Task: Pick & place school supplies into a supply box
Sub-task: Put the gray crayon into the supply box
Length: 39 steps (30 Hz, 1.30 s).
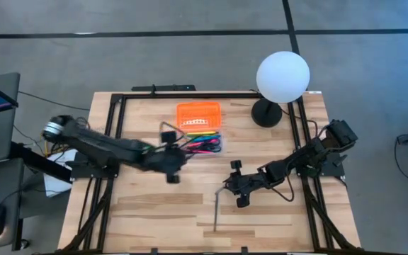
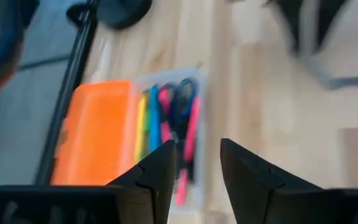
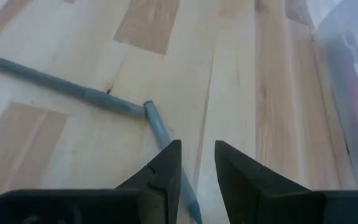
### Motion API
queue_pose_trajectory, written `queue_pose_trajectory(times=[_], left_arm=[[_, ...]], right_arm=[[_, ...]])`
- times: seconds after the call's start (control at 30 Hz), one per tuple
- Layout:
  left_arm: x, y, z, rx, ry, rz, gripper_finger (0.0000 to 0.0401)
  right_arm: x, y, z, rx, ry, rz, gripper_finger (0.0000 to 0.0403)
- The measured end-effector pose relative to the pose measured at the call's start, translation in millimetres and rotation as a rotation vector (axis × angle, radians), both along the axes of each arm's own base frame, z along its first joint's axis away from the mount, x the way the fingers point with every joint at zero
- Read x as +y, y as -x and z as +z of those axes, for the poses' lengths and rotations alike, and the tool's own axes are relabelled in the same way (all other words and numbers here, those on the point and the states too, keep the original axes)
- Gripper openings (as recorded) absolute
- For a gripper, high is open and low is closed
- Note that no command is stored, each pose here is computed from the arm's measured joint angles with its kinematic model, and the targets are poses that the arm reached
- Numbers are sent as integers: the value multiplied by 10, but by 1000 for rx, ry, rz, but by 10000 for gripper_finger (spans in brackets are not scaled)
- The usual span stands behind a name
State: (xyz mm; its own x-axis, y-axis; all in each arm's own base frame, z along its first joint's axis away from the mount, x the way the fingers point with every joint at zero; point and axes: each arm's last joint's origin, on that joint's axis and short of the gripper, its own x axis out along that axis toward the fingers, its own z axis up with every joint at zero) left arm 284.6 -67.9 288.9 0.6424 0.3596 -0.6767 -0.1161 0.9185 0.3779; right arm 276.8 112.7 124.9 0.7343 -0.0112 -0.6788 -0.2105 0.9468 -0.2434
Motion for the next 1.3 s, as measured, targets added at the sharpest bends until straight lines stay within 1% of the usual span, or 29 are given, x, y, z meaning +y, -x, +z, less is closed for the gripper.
queue_pose_trajectory(times=[0.07,0.23,0.3,0.47,0.53,0.63,0.83,0.97,1.07,1.17,1.23,1.3], left_arm=[[-65,205,-59,-71,35,-29,123],[-176,643,-255,-233,140,-45,123],[-206,792,-373,-268,167,-52,123],[-339,1010,-680,-365,252,-142,123],[-405,1074,-788,-395,284,-189,123],[-497,1153,-890,-448,305,-267,123],[-634,1265,-937,-553,315,-381,123],[-694,1297,-938,-569,282,-400,123],[-715,1310,-938,-574,268,-405,123],[-717,1312,-937,-575,268,-405,123],[-717,1312,-934,-578,270,-404,123],[-717,1311,-934,-579,269,-403,123]], right_arm=[[-8,-25,-31,-6,3,9,90],[-50,-85,-33,-14,-81,49,90],[-72,-100,-29,-18,-95,52,90],[-112,-129,-17,-20,-142,75,90],[-110,-138,-8,-25,-164,99,90],[-83,-159,-11,-48,-174,134,90],[-116,-167,-31,-40,-165,130,90],[-107,-186,-5,-74,-154,154,90],[-122,-183,-27,-52,-168,159,90],[-125,-178,-116,-18,-163,154,90],[-121,-220,-168,-28,-168,164,90],[-143,-221,-275,9,-167,153,90]])
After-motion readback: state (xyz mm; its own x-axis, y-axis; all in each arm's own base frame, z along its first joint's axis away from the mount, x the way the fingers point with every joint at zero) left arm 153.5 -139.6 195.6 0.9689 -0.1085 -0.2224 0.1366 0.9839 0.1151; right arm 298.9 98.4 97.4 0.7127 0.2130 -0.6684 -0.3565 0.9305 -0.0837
